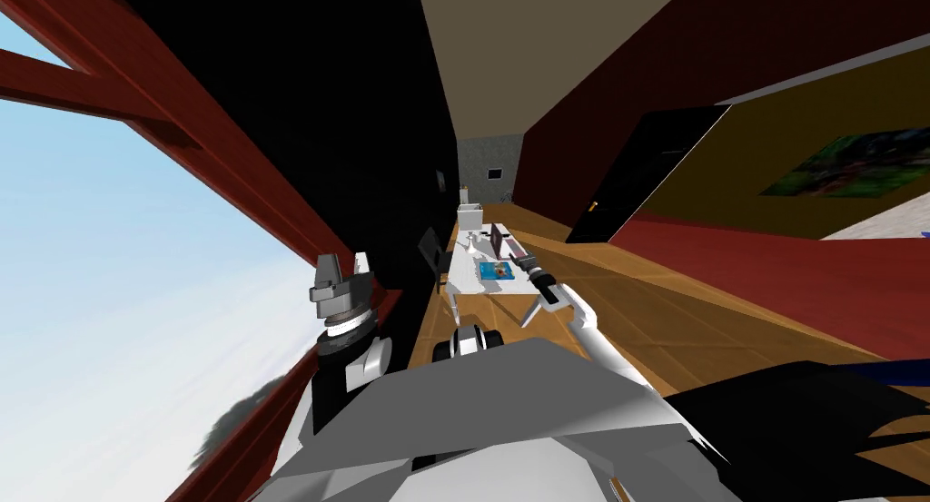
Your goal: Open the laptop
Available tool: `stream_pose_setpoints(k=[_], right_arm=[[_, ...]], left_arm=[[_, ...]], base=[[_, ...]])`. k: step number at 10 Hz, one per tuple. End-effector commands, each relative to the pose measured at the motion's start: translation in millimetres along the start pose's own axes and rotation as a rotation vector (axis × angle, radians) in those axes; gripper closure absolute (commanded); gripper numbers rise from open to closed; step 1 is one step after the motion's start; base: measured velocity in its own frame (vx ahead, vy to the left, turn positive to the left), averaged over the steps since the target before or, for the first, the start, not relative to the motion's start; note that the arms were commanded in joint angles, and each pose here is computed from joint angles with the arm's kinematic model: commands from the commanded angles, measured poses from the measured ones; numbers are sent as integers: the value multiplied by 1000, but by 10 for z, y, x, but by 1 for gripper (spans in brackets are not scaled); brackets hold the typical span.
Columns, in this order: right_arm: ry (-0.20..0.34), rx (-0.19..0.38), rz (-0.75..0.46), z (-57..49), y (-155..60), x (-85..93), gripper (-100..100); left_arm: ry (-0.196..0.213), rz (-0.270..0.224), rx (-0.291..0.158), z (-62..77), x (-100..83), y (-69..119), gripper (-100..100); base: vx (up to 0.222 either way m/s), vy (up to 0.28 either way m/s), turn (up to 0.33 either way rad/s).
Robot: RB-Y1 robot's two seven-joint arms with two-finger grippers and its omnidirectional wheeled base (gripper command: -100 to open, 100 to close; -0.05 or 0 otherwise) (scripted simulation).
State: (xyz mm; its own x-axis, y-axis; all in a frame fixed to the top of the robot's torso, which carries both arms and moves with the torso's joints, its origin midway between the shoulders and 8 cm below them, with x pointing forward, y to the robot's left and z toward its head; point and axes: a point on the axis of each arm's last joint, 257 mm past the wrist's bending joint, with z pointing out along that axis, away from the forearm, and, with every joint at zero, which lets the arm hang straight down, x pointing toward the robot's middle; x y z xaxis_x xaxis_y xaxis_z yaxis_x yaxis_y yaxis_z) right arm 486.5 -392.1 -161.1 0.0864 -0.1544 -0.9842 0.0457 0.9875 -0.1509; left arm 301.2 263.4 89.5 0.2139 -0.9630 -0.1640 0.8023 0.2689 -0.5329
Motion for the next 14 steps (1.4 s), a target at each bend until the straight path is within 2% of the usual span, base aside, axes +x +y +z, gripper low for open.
stream_pose_setpoints(k=[1, 3, 4, 6, 7, 11, 14], right_arm=[[55, 40, -179, 47, -303, 176, -100], [100, 77, -321, 104, -586, 278, -100], [104, 77, -328, 101, -593, 296, -100], [148, 112, -467, 141, -876, 370, -100], [148, 112, -467, 141, -876, 370, -100], [221, 170, -700, 189, -1384, 406, -100], [256, 201, -824, 206, -1664, 367, -100]], left_arm=[[0, 0, 0, 0, 0, 0, 0], [0, 0, 0, 0, 0, 0, 0], [0, 0, 0, 0, 0, 0, 0], [0, 0, 0, 0, 0, 0, 0], [0, 0, 0, 0, 0, 0, 0], [0, 0, 0, 0, 0, 0, 0], [0, 0, 0, 0, 0, 0, 0]], base=[[46, 87, 140], [62, 131, 160], [37, 77, 24], [40, 59, 110], [36, 47, 38], [47, 72, 99], [36, 70, 79]])
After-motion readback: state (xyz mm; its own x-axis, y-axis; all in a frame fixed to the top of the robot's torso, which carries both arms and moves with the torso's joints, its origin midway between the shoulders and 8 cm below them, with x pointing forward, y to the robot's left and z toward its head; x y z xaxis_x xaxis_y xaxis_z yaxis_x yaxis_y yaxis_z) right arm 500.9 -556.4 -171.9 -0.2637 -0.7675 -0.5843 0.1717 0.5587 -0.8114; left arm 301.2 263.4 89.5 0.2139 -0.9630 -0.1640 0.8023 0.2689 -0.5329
